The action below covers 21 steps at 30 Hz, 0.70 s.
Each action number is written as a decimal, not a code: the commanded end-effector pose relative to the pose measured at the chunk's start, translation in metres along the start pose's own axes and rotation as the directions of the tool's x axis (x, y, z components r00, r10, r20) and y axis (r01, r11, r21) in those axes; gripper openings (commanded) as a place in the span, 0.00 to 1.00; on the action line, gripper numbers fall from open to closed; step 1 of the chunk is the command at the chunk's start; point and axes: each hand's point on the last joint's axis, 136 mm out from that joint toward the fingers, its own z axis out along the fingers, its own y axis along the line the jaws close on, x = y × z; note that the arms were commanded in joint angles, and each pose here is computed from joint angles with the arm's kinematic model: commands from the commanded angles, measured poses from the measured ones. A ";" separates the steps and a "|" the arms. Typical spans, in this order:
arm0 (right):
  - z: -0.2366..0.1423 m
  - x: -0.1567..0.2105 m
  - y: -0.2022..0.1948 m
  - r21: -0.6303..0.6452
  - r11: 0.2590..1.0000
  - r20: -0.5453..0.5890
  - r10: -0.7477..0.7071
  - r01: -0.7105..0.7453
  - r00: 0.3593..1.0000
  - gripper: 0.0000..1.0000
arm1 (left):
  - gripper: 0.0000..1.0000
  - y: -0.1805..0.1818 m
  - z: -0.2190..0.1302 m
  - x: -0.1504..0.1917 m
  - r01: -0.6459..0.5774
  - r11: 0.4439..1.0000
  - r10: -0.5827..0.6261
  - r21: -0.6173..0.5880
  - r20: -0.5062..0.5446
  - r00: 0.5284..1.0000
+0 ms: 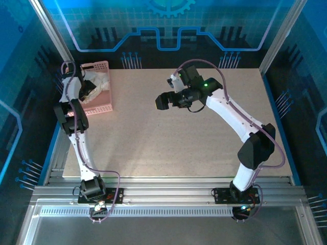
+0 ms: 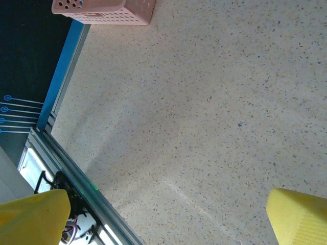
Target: Fold and stack the t-shirts
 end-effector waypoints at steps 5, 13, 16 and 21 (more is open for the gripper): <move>-0.024 -0.005 0.017 0.018 1.000 0.040 -0.020 0.019 0.999 1.00 | 0.10 -0.025 0.006 -0.001 0.056 0.982 -0.044 0.180 -0.071 0.997; -0.018 -0.003 0.009 0.035 0.999 0.054 -0.019 0.017 0.998 1.00 | 0.00 -0.084 -0.093 -0.042 -0.026 0.908 -0.007 0.418 0.078 0.997; -0.016 -0.004 0.007 0.033 0.999 0.059 -0.016 0.014 0.998 1.00 | 0.00 -0.110 -0.159 -0.054 -0.087 0.859 -0.001 0.504 0.171 0.985; -0.017 -0.009 0.003 0.021 1.000 0.068 -0.017 0.016 0.998 1.00 | 0.00 -0.151 -0.305 -0.058 -0.233 0.731 -0.005 0.642 0.346 0.938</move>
